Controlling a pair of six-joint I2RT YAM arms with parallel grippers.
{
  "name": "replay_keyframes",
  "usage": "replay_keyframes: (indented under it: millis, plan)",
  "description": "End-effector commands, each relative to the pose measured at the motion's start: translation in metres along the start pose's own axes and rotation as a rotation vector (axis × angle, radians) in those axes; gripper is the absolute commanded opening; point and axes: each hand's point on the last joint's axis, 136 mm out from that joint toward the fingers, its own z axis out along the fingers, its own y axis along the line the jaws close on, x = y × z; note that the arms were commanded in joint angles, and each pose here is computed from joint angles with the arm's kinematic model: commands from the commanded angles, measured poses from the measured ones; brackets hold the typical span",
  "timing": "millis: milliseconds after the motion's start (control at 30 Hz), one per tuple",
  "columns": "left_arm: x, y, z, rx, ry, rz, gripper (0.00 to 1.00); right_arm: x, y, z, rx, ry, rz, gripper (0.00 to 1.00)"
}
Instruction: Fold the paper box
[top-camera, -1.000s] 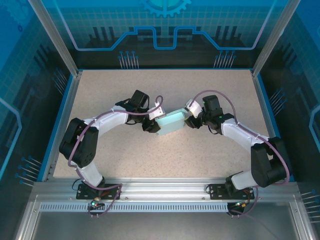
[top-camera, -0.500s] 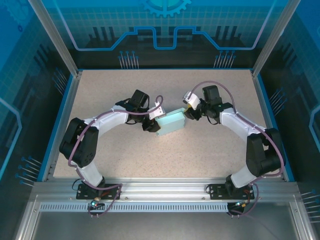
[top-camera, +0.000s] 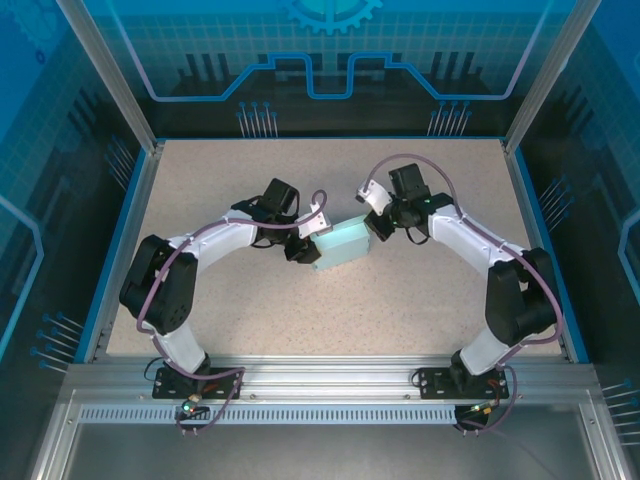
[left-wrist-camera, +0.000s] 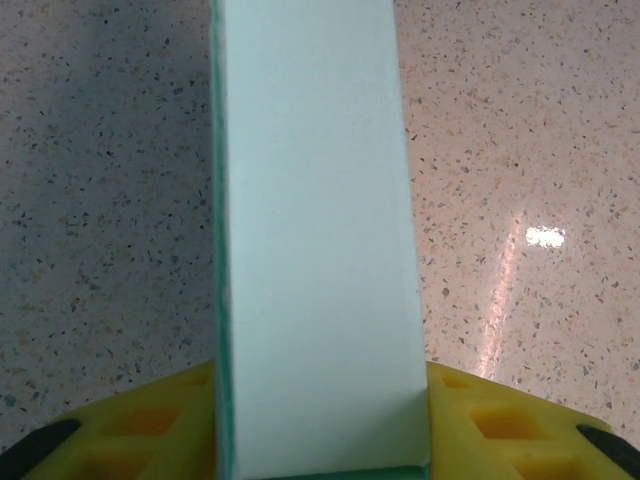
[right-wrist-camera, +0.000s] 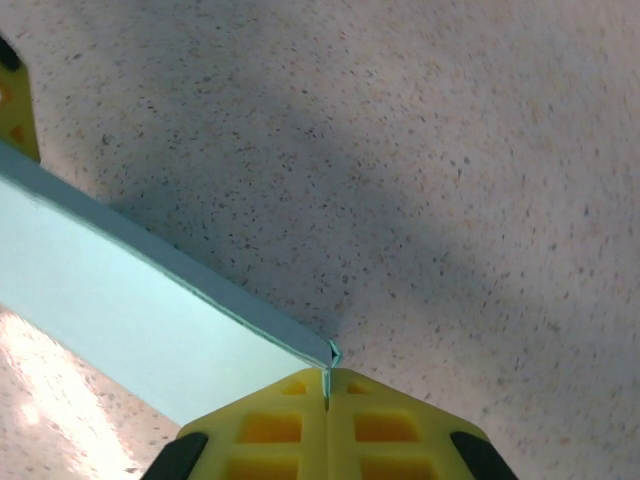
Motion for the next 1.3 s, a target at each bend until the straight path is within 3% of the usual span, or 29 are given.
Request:
replay_keyframes:
  millis: [0,367,767,1267]
  plan:
    - [0.005,0.007,0.005,-0.026,0.044,-0.031,0.45,0.012,0.013,0.003,0.020,0.111,0.220,0.01]
    - [0.007,0.013,0.008,-0.050,0.068,-0.061,0.45,0.017,0.029,0.019,0.144,0.135,0.396,0.01]
    - [0.007,0.018,0.008,-0.071,0.083,-0.081,0.46,0.031,0.035,0.021,0.191,0.016,0.352,0.00]
    - [-0.001,0.018,0.004,-0.077,0.051,-0.096,0.49,0.057,0.041,0.029,0.203,-0.031,0.291,0.00]
